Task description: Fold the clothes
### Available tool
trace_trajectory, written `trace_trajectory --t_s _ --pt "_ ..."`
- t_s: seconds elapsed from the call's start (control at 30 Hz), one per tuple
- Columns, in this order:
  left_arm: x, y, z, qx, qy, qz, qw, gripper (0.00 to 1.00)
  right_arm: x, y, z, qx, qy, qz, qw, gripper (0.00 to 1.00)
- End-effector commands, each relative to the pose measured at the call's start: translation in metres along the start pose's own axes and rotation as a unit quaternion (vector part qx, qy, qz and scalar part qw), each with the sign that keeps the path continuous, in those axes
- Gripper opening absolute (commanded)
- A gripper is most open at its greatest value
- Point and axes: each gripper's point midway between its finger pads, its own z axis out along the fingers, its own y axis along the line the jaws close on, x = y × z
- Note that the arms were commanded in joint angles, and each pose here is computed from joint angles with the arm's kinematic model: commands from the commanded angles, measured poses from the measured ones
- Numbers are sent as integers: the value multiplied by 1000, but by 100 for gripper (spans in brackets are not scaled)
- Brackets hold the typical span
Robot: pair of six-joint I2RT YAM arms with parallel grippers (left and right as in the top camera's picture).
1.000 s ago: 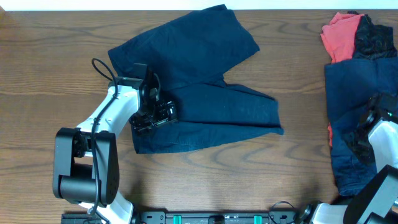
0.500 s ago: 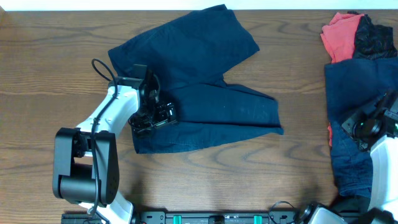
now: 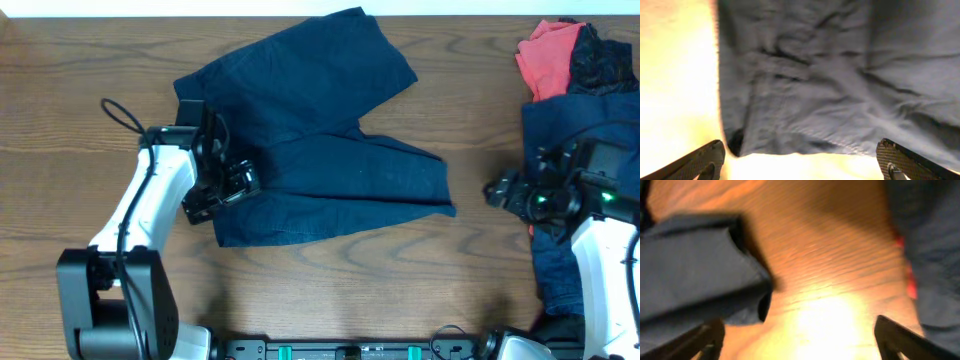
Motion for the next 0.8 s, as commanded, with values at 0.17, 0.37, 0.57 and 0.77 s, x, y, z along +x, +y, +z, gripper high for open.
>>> trace_trajectory --t_s 0.17,0.37,0.57,0.77 --pt "12 26 11 -52 8 -67 996 98 21 41 16 -39 32 -77 996 96" --pt "27 36 28 -63 27 -78 995 98 33 49 37 -44 54 -100 993 94" --pt "35 42 35 -69 35 -109 991 90 38 45 49 -36 65 -101 992 92" --pt "37 45 42 -56 9 -153 987 92 29 39 51 -15 47 -91 995 90"
